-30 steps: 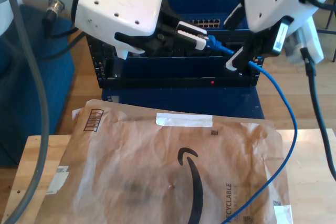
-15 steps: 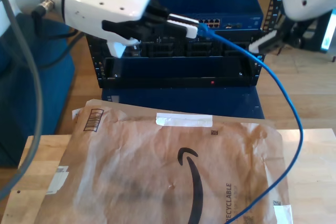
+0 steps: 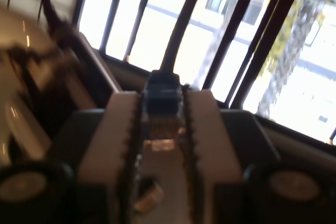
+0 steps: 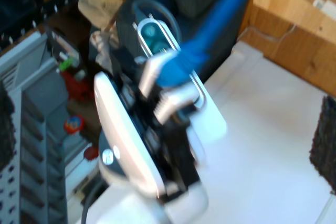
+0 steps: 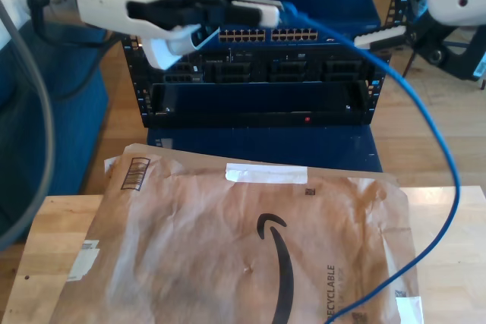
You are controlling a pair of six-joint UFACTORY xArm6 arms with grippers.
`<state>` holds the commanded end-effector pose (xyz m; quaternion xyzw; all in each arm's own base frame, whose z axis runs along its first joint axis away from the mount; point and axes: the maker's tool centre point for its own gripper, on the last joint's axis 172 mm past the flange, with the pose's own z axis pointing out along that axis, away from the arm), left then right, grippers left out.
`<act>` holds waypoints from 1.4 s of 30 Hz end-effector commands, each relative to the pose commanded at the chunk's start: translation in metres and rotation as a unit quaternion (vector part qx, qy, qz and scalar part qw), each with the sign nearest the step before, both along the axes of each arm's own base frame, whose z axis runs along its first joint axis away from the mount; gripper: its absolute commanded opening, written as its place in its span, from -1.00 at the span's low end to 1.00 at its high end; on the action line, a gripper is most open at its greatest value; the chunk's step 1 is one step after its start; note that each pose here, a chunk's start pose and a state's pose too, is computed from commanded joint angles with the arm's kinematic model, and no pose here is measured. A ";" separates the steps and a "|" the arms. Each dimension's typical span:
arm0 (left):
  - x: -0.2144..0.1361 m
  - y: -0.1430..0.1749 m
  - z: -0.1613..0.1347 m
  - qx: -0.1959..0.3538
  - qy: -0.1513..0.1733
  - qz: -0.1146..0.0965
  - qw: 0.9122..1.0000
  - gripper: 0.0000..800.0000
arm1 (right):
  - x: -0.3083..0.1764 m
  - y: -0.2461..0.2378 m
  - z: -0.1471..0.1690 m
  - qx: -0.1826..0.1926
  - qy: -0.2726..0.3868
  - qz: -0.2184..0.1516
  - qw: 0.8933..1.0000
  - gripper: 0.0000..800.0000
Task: Grab the cable and plug it in
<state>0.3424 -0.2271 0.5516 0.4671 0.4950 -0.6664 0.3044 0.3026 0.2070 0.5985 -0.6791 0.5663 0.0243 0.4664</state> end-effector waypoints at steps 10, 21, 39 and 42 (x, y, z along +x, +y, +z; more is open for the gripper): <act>-0.004 0.008 0.001 0.007 0.043 -0.013 0.999 -1.00 | 0.008 0.001 0.021 0.025 -0.070 0.009 0.997 0.96; 0.000 0.024 0.019 -0.037 0.065 -0.019 0.997 -1.00 | 0.021 0.017 0.011 0.063 -0.108 0.000 0.992 0.98; 0.004 0.031 0.029 -0.056 0.117 -0.035 0.991 -1.00 | 0.042 0.020 0.008 0.075 -0.119 -0.019 0.990 0.98; 0.005 0.031 0.029 -0.056 0.117 -0.035 0.991 -1.00 | 0.043 0.022 0.007 0.076 -0.120 -0.018 0.990 0.98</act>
